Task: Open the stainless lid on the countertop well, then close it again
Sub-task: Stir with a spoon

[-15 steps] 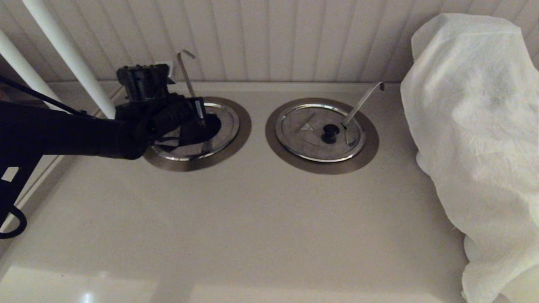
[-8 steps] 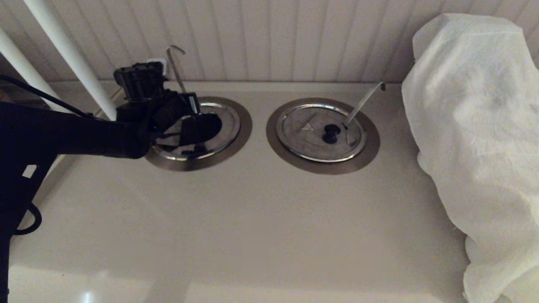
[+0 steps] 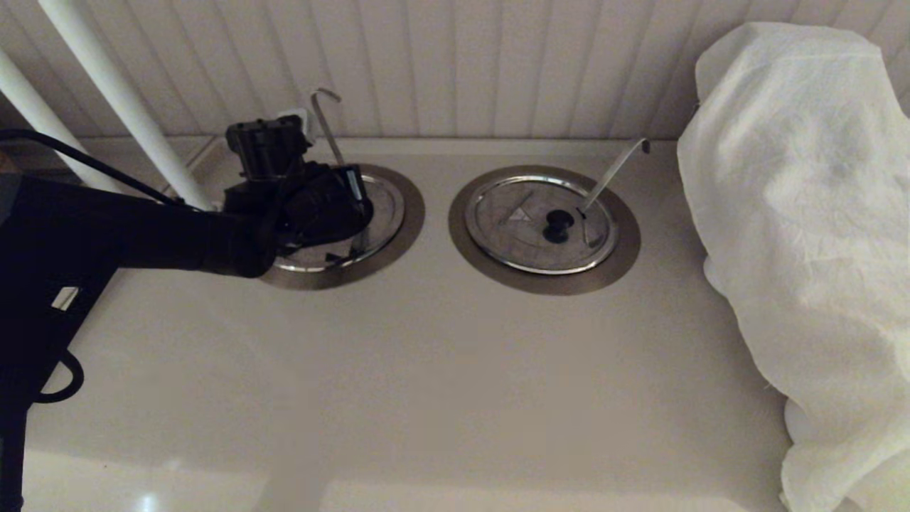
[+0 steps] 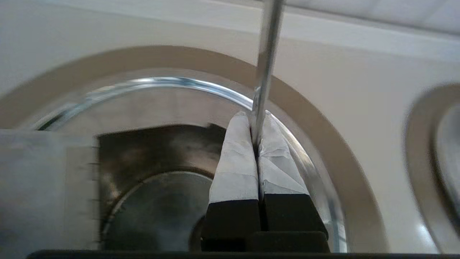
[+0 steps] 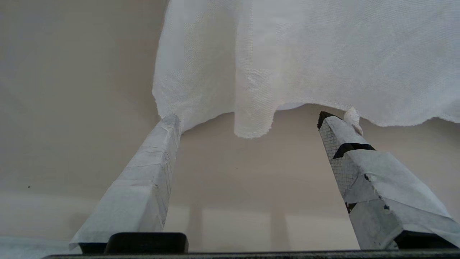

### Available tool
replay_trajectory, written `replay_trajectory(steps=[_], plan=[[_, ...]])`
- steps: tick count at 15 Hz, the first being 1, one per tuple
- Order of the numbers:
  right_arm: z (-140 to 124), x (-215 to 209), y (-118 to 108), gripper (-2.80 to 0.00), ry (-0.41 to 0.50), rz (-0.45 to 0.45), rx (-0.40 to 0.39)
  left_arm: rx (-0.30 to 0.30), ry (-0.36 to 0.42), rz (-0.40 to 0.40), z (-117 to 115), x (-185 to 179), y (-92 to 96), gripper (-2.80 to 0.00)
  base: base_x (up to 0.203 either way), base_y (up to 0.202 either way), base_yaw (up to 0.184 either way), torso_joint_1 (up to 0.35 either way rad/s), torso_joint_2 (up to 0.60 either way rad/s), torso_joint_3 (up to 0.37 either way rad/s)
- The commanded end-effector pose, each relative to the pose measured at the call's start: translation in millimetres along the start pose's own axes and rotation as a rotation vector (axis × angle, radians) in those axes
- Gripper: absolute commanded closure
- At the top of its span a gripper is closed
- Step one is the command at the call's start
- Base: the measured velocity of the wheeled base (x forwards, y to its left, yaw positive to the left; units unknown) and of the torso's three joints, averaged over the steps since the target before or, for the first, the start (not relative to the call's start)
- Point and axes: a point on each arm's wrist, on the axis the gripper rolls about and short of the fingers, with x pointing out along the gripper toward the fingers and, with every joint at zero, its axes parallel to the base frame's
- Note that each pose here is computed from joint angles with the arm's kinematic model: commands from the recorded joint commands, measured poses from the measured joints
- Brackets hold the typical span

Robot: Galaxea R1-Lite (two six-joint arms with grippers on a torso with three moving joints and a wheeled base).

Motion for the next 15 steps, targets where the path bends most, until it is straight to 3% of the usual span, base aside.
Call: replay_trajectory(steps=[1,3,6,7,9,11,15], plan=[[0,0,0,-2.8,0.0,0.0,0.0,0.023,0.01,0.021,5,-7,10.9,0.0,0.0,0.0,0.0,0.0,0.0,0.0],[0,0,0,-2.8,0.0,0.002,0.0,0.042,0.065,0.001,9,-17,20.4,0.0,0.0,0.0,0.0,0.0,0.0,0.0],[0,0,0,-2.8,0.0,0.0,0.0,0.148,0.087,0.053,0,-12,37.0,0.0,0.0,0.0,0.0,0.0,0.0,0.0],[0,0,0,-2.8,0.0,0.0,0.0,0.152,0.091,0.077,-4,-8,39.0,0.0,0.0,0.0,0.0,0.0,0.0,0.0],[0,0,0,-2.8,0.0,0.0,0.0,0.153,0.049,0.117,-8,4,39.6,0.0,0.0,0.0,0.0,0.0,0.0,0.0],[0,0,0,-2.8,0.0,0.002,0.0,0.146,-0.056,0.169,-8,23,39.4,0.0,0.0,0.0,0.0,0.0,0.0,0.0],[0,0,0,-2.8,0.0,0.001,0.0,0.1,-0.096,0.102,-7,22,1.8,0.0,0.0,0.0,0.0,0.0,0.0,0.0]])
